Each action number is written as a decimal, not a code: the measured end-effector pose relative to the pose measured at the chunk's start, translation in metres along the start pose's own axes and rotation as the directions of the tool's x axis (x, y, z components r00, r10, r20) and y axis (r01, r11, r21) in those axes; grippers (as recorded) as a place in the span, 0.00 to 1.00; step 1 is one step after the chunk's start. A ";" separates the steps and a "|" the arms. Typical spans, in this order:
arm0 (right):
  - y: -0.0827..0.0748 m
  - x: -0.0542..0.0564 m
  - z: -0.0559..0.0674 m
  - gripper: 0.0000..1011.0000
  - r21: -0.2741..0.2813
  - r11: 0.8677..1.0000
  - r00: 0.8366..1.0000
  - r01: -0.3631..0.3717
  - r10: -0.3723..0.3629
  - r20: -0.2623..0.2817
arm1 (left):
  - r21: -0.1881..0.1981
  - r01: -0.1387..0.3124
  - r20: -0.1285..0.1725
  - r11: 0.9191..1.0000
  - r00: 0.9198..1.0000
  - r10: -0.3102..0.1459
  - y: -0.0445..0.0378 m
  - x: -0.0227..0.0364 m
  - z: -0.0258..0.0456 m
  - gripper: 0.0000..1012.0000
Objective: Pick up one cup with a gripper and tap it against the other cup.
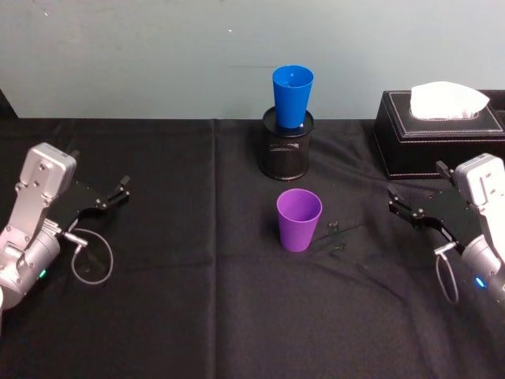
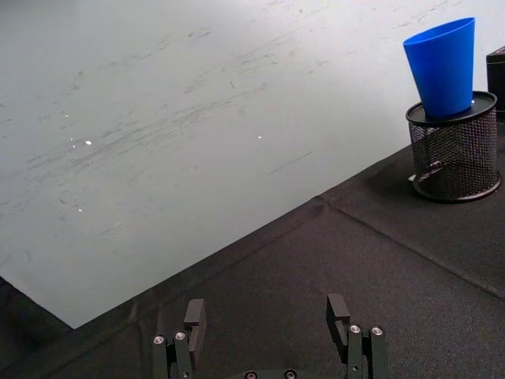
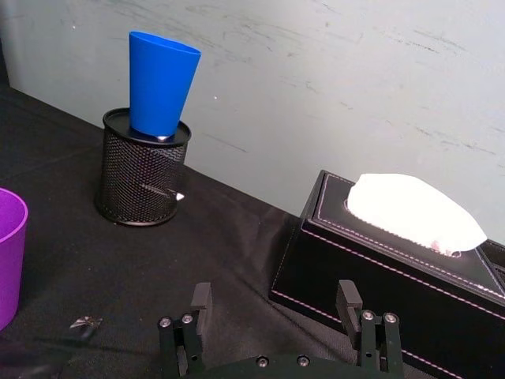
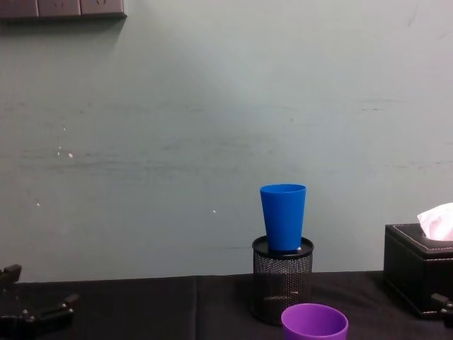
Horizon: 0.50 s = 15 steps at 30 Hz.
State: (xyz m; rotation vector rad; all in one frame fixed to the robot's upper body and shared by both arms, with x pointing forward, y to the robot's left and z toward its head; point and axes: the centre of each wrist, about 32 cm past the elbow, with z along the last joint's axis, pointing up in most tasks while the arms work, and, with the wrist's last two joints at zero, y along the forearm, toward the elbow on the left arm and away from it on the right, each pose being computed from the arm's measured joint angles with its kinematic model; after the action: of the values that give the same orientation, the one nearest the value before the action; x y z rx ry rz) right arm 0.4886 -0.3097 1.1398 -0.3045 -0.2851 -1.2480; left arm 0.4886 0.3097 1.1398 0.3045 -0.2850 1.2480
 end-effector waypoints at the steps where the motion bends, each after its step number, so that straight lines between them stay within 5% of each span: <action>1: 0.000 0.000 0.000 0.99 0.000 1.000 1.000 0.000 0.000 0.000 | 0.000 0.000 0.000 1.000 1.000 0.000 0.0000 0.0000 0.0000 0.99; 15: 0.000 0.000 0.000 0.99 0.000 1.000 1.000 0.000 0.000 0.000 | 0.000 0.000 0.000 1.000 1.000 0.000 0.0000 0.0000 0.0000 0.99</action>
State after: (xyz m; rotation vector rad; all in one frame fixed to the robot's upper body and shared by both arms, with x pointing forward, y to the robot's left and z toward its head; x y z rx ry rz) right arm 0.4886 -0.3097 1.1398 -0.3044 -0.2851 -1.2480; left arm 0.4886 0.3097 1.1398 0.3044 -0.2850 1.2479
